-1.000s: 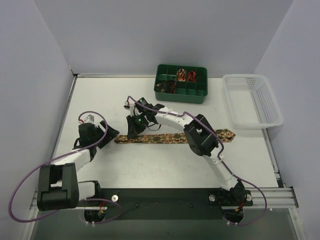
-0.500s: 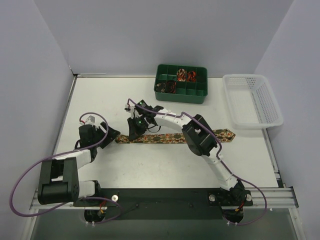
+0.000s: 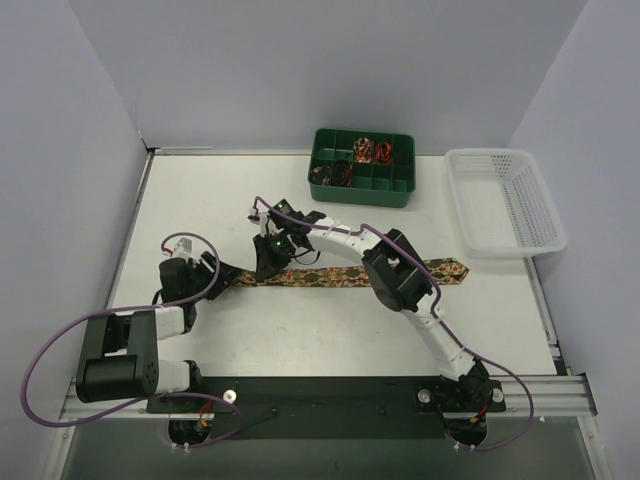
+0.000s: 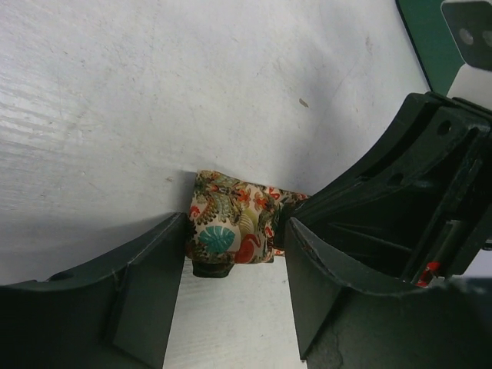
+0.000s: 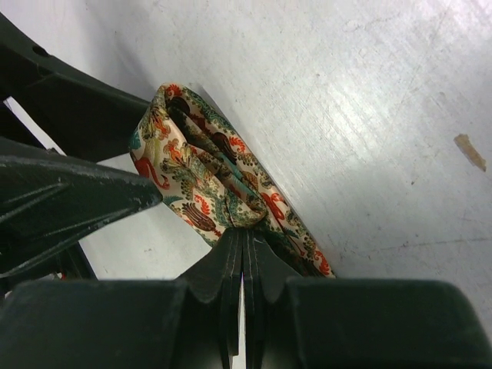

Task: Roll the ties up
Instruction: Roll the tie at the center of the board.

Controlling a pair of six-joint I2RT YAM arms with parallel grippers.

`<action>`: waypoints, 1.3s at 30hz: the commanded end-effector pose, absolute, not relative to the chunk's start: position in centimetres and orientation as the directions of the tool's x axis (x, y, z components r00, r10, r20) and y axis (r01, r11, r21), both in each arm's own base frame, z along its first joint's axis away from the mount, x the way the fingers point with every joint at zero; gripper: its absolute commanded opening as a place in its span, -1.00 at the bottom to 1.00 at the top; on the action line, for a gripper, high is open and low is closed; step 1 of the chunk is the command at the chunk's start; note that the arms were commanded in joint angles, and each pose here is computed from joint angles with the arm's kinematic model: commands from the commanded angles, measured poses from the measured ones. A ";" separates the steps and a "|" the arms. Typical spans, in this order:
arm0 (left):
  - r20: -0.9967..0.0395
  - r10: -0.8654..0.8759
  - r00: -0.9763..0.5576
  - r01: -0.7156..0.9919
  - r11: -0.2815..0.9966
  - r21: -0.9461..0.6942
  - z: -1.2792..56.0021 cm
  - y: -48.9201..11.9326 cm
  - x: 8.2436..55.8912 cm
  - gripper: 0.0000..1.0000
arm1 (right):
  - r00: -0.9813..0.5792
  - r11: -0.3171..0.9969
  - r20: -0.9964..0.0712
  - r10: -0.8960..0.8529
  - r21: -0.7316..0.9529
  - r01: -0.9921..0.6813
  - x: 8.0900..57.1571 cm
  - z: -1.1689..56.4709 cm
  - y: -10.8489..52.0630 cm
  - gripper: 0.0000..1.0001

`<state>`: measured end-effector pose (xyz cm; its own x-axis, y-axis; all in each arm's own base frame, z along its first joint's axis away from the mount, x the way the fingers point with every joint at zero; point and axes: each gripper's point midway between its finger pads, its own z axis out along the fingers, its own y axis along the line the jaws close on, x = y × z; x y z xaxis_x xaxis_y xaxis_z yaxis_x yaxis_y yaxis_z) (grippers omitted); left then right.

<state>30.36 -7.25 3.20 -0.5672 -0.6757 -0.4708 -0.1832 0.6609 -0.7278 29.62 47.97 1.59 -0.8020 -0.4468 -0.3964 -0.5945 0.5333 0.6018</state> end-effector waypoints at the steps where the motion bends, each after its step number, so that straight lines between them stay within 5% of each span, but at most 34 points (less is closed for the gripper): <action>1: -0.431 -0.675 -0.599 -0.194 0.645 -0.740 1.8 -8.2 28.9 0.25 | -0.816 0.587 -0.352 -0.459 0.569 -0.576 29.7 -0.9 47.3 -1.00; 20: -0.525 -0.634 -0.568 -0.104 0.687 -0.719 3.7 -9.4 31.5 -1.00 | -0.812 0.582 -0.354 -0.463 0.570 -0.580 29.6 -0.8 47.7 -1.00; 39: -0.662 -0.540 -0.521 -0.034 0.788 -0.615 8.0 -10.5 32.5 -1.00 | -0.813 0.615 -0.354 -0.462 0.533 -0.582 30.5 -1.6 47.5 -1.00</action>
<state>31.13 -10.28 5.03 -0.5605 -0.5721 -0.5988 -0.0990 0.7641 -0.6374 30.33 48.61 1.58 -0.8082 -0.4404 -0.3910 -0.5867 0.5442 0.5997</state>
